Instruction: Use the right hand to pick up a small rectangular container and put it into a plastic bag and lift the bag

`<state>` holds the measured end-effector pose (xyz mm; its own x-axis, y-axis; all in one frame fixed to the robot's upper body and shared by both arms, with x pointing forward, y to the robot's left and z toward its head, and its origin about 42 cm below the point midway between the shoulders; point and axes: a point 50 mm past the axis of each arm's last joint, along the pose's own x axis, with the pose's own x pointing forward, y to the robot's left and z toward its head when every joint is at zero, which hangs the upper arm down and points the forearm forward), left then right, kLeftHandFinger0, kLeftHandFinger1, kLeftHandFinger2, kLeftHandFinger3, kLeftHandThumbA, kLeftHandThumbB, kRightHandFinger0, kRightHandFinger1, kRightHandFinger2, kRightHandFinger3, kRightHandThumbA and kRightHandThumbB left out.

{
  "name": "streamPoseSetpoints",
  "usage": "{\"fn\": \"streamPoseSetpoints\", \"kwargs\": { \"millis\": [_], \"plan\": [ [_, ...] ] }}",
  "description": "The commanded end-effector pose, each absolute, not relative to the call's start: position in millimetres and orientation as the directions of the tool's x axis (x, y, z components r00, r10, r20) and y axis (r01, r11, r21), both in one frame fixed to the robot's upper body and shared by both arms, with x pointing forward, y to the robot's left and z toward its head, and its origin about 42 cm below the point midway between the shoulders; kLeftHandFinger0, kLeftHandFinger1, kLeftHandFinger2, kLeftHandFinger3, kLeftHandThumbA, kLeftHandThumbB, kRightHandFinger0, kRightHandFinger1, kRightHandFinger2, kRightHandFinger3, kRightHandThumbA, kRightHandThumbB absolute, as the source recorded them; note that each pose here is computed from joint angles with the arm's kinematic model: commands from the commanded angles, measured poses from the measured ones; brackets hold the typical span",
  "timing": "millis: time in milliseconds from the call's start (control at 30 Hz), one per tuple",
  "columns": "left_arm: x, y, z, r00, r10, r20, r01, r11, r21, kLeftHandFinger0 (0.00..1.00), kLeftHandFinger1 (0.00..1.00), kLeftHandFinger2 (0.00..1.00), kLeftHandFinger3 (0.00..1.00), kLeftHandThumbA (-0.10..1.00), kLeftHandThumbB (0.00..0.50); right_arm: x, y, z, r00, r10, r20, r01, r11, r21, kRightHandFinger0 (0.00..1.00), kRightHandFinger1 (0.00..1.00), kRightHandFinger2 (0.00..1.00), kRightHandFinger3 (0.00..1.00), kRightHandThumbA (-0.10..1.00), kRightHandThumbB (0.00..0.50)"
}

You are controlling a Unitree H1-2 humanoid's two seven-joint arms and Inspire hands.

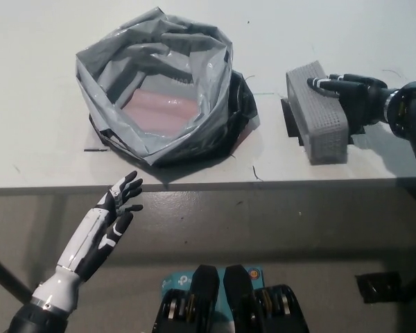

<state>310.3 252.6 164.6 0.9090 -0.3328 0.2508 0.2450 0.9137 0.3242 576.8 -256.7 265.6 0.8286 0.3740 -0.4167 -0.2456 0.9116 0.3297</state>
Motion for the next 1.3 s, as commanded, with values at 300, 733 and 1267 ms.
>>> {"fn": "streamPoseSetpoints", "kwargs": {
  "millis": [300, 733, 1267],
  "plan": [
    [302.5, 259.2, 164.5, 0.904, -0.337, 0.264, 0.24, 0.91, 0.339, 0.83, 0.9, 1.0, 1.0, 0.92, 0.286, 581.3, -272.7, 290.5, 0.92, 0.379, -0.103, -0.194, 0.666, 0.721, 0.0, 0.0, 0.43, 0.76, 0.31, 0.037],
    [290.4, 261.1, 153.2, 0.913, -0.324, 0.249, 0.235, 0.915, 0.328, 0.82, 0.88, 1.0, 1.0, 0.9, 0.277, 587.7, -217.9, 363.3, 0.857, 0.45, 0.251, -0.444, 0.397, 0.804, 0.0, 0.0, 0.34, 0.56, 0.34, 0.038],
    [277.4, 260.7, 143.7, 0.918, -0.328, 0.223, 0.248, 0.914, 0.321, 0.8, 0.87, 1.0, 1.0, 0.89, 0.264, 558.7, -114.8, 485.5, 0.69, 0.557, 0.463, -0.695, 0.33, 0.638, 0.0, 0.03, 0.49, 0.54, 0.24, 0.016]
  ]
}}
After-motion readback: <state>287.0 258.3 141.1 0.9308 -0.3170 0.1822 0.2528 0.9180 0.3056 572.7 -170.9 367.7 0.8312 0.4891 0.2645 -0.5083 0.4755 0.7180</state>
